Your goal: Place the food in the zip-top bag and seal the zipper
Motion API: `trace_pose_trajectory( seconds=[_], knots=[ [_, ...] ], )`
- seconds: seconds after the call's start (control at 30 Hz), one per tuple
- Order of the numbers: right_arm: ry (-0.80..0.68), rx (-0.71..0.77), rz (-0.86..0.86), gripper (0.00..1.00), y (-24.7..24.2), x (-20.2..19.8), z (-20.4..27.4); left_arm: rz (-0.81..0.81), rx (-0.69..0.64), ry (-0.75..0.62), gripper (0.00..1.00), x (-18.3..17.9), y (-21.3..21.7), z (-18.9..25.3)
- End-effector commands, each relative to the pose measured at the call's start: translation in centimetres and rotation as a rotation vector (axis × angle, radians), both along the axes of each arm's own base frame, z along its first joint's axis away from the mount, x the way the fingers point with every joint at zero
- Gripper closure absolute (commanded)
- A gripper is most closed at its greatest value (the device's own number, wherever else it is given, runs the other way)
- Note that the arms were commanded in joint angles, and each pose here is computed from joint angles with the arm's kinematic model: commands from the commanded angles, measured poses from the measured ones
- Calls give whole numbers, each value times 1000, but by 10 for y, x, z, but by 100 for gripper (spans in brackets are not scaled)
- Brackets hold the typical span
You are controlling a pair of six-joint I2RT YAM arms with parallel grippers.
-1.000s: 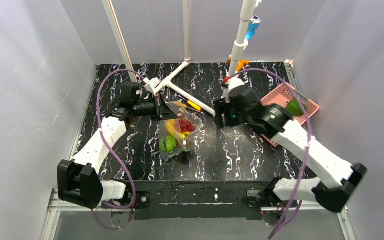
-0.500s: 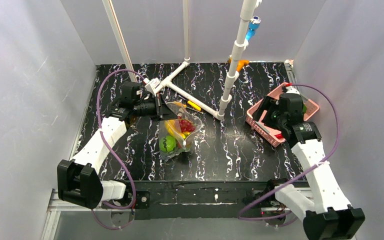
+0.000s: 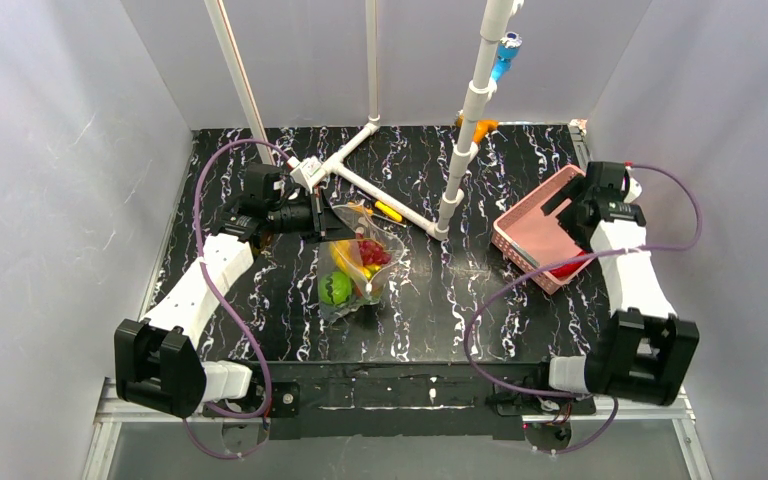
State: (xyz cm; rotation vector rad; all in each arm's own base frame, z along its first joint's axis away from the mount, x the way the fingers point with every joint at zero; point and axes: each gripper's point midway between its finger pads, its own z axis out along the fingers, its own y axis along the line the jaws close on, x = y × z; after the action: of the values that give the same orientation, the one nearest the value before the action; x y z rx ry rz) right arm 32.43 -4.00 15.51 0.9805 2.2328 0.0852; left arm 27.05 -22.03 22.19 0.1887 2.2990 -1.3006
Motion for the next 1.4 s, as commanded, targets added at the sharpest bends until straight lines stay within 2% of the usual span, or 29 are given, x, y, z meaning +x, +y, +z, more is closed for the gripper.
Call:
trace_pose_trajectory(
  seconds=[0.0, 0.13, 0.37, 0.5, 0.7, 1.17, 1.37],
  knots=[
    [-48, -100, -115, 2, -39, 39, 22, -32, -34, -36, 100, -7, -4, 15],
    [-11, -110, -177, 2, -56, 59, 16, -44, -52, -23, 100, -8, -6, 16],
    [111, -249, -230, 2, -92, 82, 4, -42, -58, -42, 100, -9, -6, 21],
    [202, -221, -194, 2, -90, 81, -13, -46, -61, -36, 100, -9, -6, 21],
    [218, -245, -192, 1, -103, 79, -25, -47, -69, -27, 100, -9, -7, 21],
    [276, -267, -184, 3, -117, 117, -39, -54, -79, -21, 100, -10, -8, 22],
    [348, -293, -183, 3, -122, 109, -65, -55, -81, -20, 100, -11, -9, 22]
  ],
)
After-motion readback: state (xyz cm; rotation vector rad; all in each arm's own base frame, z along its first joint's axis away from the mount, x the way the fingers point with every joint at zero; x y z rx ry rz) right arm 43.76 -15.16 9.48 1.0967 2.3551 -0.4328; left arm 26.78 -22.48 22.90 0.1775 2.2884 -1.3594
